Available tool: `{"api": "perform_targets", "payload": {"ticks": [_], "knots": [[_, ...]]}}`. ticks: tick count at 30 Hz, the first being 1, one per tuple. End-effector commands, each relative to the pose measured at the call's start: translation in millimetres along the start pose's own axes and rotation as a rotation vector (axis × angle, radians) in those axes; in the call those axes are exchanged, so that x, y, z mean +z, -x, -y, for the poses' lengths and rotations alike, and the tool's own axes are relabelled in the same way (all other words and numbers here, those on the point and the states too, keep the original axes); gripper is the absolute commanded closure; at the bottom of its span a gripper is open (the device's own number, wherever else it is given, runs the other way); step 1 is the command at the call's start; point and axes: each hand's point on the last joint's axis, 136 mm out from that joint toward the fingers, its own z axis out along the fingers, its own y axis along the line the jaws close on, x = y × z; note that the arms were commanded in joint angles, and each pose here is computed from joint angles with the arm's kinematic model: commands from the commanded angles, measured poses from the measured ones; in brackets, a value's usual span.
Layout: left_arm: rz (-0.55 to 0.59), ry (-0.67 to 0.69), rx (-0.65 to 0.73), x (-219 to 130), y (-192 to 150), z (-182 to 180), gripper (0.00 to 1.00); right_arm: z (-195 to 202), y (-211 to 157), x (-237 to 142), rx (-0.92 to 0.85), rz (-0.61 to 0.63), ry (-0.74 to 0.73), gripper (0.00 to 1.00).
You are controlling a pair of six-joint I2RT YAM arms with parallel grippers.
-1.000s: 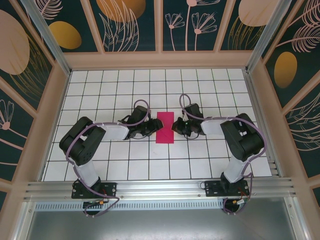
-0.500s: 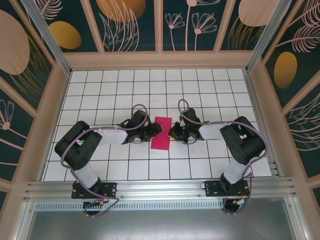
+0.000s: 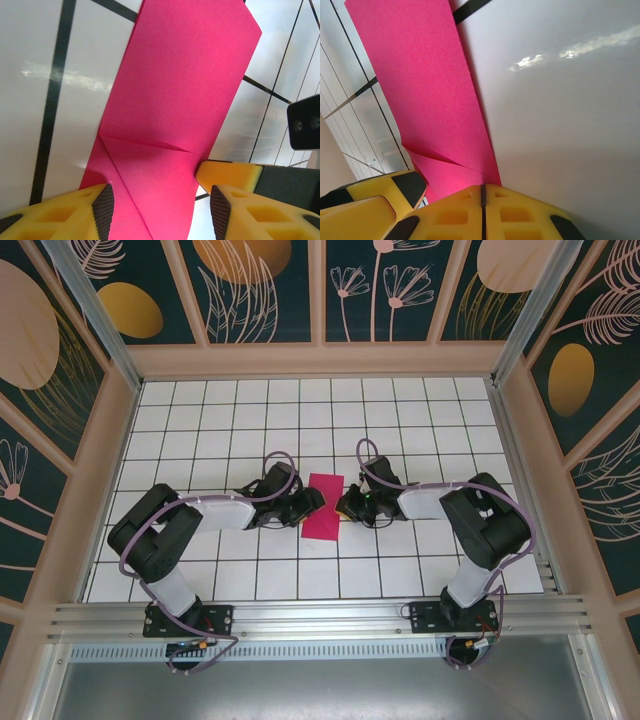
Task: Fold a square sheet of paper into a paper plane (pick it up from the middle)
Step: Fold the triangle a second time at the center of the table, then turn over the paper at the center of the table.
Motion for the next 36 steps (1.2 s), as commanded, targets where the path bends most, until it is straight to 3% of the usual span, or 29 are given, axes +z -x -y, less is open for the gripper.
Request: {"api": "perform_targets", "payload": {"ticks": [1, 13, 24, 36], "knots": [[-0.024, -0.006, -0.001, 9, -2, 3, 0.44, 15, -14, 0, 0.024, -0.033, -0.041, 0.91], [-0.031, -0.046, 0.046, 10, 1, 20, 0.45, 16, -17, 0, 0.019, -0.035, -0.044, 0.92], [0.024, 0.001, 0.136, 1, 12, 24, 0.64, 21, -18, 0, 0.021, -0.031, -0.056, 0.92], [0.038, 0.01, 0.189, -11, 14, 31, 0.66, 22, -17, 0, 0.022, -0.029, -0.061, 0.92]]}}
